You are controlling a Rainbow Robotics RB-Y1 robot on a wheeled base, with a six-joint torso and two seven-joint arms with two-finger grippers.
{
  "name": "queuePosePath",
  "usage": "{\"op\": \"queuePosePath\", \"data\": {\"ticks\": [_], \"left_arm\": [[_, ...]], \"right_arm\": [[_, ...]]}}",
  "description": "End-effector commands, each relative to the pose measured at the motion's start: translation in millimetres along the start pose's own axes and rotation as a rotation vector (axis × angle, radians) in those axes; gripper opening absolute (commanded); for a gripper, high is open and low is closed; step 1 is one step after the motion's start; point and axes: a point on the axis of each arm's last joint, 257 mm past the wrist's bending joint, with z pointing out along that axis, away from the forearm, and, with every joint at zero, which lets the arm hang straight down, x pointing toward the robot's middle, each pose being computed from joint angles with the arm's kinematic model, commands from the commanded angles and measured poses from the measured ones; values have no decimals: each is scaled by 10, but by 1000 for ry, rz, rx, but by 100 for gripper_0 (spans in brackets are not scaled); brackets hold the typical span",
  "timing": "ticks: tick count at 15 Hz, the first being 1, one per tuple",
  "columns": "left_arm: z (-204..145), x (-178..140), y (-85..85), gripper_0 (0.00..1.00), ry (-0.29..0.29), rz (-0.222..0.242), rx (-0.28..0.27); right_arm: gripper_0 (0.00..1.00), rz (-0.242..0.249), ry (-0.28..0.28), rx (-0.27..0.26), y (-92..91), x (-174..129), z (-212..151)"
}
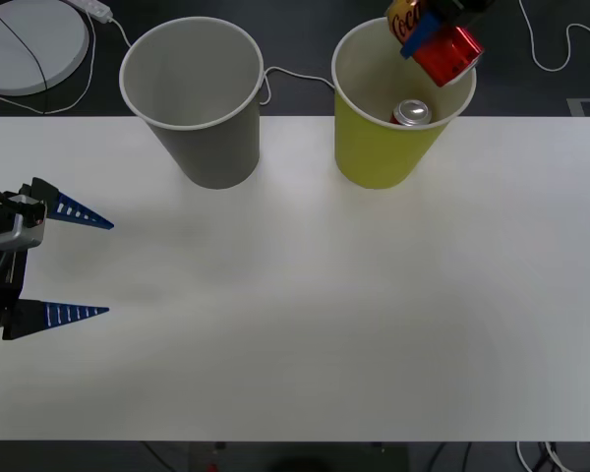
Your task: Put the can into the green bin and the plastic bottle into the gray bin
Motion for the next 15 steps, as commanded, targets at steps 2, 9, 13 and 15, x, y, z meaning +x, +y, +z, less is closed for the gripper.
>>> {"op": "queuePosePath", "data": {"ticks": [2, 9, 13, 15], "left_arm": [[0, 0, 0, 100, 0, 0, 0], [0, 0, 0, 100, 0, 0, 0], [0, 0, 0, 100, 0, 0, 0], [0, 0, 0, 100, 0, 0, 0]], "right_arm": [[100, -21, -6, -2, -34, 18, -48], [100, -27, -96, -83, -94, 161, -528], [100, -58, -150, -150, 41, 467, -729], [100, -128, -198, -157, 82, 594, -872]]}}
